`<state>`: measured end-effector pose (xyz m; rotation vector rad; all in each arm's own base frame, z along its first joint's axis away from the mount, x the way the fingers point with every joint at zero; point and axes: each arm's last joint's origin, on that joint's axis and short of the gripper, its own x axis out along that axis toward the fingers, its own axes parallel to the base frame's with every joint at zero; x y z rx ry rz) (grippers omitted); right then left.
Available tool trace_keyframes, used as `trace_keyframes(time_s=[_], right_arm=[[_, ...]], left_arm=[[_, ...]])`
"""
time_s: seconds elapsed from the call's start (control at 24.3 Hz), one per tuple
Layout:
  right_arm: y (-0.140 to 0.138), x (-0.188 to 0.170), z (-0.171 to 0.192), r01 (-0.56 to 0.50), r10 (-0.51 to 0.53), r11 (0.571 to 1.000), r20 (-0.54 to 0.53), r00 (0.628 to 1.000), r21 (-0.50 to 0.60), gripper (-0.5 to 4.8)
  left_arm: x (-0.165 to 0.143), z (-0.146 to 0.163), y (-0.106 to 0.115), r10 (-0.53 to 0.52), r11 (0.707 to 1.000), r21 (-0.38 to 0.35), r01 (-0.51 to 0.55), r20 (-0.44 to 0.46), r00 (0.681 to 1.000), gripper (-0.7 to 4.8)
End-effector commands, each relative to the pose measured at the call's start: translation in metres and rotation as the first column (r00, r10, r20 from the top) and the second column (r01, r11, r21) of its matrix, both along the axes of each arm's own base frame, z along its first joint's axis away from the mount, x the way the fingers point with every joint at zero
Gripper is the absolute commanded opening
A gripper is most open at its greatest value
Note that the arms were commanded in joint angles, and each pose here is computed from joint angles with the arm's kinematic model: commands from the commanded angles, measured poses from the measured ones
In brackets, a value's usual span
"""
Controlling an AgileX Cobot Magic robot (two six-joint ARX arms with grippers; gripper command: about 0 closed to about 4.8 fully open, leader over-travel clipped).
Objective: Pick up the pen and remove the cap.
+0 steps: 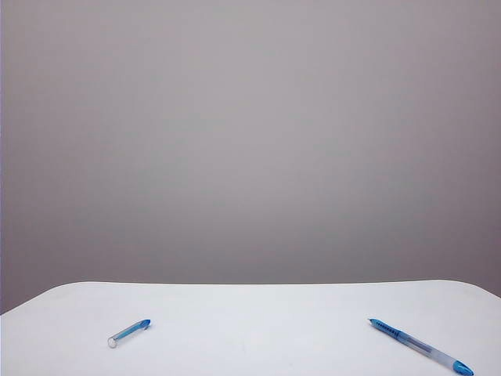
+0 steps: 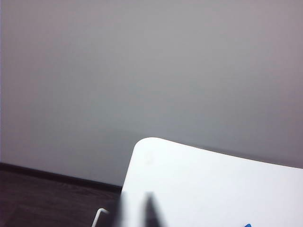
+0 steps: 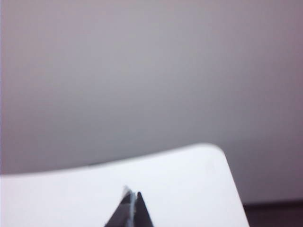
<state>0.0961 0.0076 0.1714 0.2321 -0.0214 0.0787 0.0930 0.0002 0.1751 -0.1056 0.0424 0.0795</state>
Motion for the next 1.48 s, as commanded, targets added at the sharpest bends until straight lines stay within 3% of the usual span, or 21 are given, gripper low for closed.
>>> trace_keyframes(time_s=[0.04,0.29,0.45,0.58,1.48], right_arm=[[-0.001,0.001,-0.008,0.027,-0.027,1.0,-0.028,0.999,-0.003,-0.01],[-0.002,0.001,-0.011,0.067,-0.07,0.996,-0.058,0.996,-0.055,-0.01],[-0.002,0.001,-0.02,0.062,-0.072,0.996,-0.149,0.986,-0.068,-0.01],[-0.002,0.0,-0.026,0.048,-0.063,0.996,-0.213,0.975,-0.076,-0.01],[-0.002,0.0,-0.025,0.068,-0.083,0.995,-0.206,0.975,-0.079,0.0]], left_arm=[[0.001,0.0,-0.001,-0.037,0.999,0.037,0.035,0.036,0.999,-0.06],[0.004,-0.017,-0.001,-0.05,0.997,0.053,0.052,-0.028,0.998,-0.06],[0.003,-0.028,-0.002,-0.065,0.996,0.047,0.072,-0.146,0.987,-0.06],[0.003,-0.028,-0.003,-0.1,0.993,0.04,0.107,-0.146,0.984,-0.01],[0.003,-0.028,-0.003,-0.106,0.993,0.033,0.111,-0.139,0.985,-0.02]])
